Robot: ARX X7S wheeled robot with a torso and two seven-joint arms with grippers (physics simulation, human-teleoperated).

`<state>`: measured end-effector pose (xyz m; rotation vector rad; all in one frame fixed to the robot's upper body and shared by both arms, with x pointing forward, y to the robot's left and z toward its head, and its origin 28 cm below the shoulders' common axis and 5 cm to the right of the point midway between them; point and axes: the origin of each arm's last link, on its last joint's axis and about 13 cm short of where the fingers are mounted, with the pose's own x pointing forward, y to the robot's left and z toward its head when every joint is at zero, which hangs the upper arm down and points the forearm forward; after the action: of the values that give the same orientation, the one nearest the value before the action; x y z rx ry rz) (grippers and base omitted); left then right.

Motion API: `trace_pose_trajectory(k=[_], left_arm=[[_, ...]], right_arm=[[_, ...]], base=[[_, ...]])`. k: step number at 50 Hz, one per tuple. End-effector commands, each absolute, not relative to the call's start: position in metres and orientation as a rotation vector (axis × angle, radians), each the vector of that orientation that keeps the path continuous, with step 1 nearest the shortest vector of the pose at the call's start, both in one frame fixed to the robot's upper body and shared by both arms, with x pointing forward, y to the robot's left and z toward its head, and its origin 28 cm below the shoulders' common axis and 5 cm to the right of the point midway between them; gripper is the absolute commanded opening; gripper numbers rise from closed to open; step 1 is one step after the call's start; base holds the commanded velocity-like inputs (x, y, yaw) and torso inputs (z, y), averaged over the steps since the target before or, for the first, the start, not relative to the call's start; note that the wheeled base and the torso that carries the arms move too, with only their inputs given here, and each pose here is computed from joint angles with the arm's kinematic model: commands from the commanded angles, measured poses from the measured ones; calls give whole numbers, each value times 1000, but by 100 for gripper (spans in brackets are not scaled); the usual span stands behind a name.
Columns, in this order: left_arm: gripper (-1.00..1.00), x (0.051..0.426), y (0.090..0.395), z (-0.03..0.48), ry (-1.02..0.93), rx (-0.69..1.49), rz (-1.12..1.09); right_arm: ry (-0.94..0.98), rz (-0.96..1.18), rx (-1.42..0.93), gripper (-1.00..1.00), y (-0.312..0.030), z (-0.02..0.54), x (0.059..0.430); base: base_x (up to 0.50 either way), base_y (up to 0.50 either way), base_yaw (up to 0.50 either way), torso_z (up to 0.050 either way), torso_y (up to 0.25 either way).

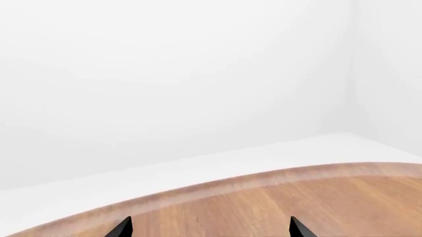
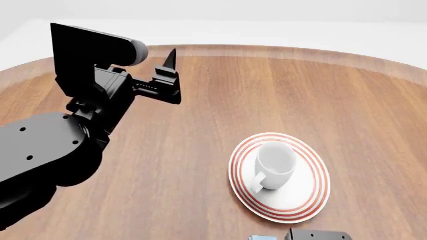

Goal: Pick up the white mug and put it on the plate, and put the chocolate pudding to the right of the plate.

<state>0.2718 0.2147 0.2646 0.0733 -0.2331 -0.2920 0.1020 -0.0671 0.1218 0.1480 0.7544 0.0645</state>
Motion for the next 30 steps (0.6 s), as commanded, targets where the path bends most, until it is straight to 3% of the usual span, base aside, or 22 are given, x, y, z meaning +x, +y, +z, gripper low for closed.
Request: trace_pose_trajectory(k=[1,16,17,30], left_arm=[[100,271,211,266,-252,65,-323],[100,273,211,265,-249,71,-314],[100,273,211,265,-248,69,-314],[100,273,211,265,-246,71,-314]], right_arm=[[751,102,158,100,-62,116,102],[749,122,149,100,-61,107,105],[744,120,146,-100,-62,108,106],[727,102,123,-100,-62,110,106]], base=[[0,0,0,0,0],[0,0,0,0,0],[0,0,0,0,0],[1,0,0,0,0]])
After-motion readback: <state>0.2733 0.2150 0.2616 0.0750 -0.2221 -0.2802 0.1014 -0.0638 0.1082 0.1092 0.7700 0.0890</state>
